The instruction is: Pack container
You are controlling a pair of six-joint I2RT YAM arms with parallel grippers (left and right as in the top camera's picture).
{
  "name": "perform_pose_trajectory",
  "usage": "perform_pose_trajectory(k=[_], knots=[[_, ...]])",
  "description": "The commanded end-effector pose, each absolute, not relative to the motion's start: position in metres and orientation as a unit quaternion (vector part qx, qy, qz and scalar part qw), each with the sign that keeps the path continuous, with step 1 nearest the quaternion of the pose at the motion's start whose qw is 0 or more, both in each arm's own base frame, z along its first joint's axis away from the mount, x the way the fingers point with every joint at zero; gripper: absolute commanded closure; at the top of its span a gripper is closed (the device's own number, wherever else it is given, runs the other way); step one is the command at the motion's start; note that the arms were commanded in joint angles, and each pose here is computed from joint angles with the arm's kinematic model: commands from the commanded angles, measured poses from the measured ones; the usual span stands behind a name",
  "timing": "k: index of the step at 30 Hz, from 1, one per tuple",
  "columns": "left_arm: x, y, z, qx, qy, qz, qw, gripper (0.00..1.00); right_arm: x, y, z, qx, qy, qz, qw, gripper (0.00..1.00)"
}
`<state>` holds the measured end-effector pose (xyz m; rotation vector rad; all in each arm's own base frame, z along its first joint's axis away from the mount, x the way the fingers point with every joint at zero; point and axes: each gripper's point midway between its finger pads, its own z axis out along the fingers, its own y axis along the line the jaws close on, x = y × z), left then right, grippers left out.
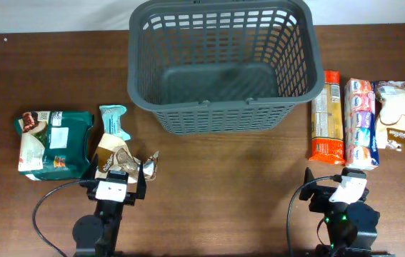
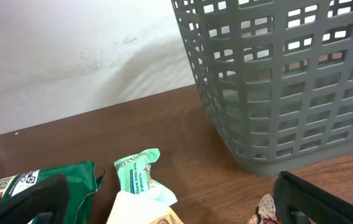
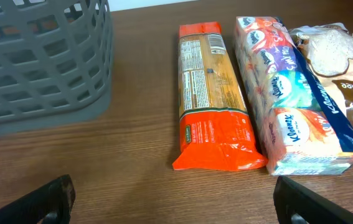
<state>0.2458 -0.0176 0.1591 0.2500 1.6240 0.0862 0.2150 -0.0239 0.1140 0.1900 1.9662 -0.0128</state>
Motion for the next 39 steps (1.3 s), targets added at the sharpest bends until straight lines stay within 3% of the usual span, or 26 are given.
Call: perform_pose_trajectory(k=[1, 35, 39], knots=[[0.245, -0.019, 0.158, 0.109, 0.725, 0.032, 0.680, 0.01, 0.215, -0.024, 0.114, 0.085, 0.829, -0.002, 0.553, 0.01], [0.246, -0.019, 0.159, 0.109, 0.723, 0.032, 0.682, 0.01, 0.215, -0.024, 0.114, 0.085, 0.829, -0.002, 0.553, 0.01], [0.244, -0.028, 0.161, 0.116, 0.720, 0.003, 0.684, 0.01, 0.216, -0.001, 0.114, 0.071, 0.829, 0.069, 0.551, 0.01]])
